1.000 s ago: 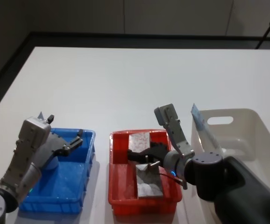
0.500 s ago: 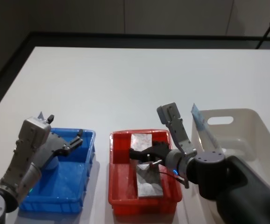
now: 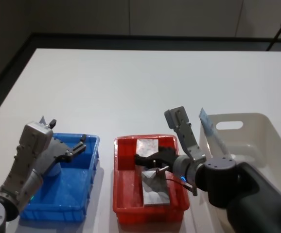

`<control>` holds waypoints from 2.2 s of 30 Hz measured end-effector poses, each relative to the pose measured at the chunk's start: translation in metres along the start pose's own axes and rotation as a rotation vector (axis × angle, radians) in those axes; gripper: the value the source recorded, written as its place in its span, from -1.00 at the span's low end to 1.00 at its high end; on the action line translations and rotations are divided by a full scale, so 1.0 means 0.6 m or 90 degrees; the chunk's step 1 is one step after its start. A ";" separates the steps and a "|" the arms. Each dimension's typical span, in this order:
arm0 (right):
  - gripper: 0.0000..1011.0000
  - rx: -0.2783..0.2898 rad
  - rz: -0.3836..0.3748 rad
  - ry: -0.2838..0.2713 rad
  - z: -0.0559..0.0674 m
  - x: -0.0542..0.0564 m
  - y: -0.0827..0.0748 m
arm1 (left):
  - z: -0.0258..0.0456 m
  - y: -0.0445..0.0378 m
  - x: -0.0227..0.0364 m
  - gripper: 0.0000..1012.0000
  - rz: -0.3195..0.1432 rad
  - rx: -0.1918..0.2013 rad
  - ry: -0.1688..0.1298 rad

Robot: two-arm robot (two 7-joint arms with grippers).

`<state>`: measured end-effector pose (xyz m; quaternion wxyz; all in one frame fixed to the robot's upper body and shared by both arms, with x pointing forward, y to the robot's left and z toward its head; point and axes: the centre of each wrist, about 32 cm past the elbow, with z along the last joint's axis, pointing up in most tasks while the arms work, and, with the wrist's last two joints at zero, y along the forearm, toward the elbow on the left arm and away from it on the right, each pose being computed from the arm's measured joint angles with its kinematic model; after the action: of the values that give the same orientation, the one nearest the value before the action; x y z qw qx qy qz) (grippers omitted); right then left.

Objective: Bimanual collaborative sorting of washing and personal care products

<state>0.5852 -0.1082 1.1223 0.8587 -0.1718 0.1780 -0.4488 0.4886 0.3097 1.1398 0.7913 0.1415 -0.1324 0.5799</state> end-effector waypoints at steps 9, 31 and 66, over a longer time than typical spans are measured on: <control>0.98 0.005 0.008 0.002 0.003 -0.004 0.003 | 0.000 0.000 0.0000 0.98 0.000 0.000 0.000; 0.98 -0.010 0.003 -0.001 0.001 -0.008 0.014 | 0.000 0.000 0.0000 0.98 0.000 0.000 0.000; 0.98 -0.026 -0.008 -0.010 0.006 -0.005 0.030 | 0.000 0.000 0.0000 0.98 0.000 0.000 0.000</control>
<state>0.5981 -0.0951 1.1180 0.8534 -0.1940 0.1795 -0.4493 0.4886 0.3097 1.1397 0.7913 0.1415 -0.1324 0.5799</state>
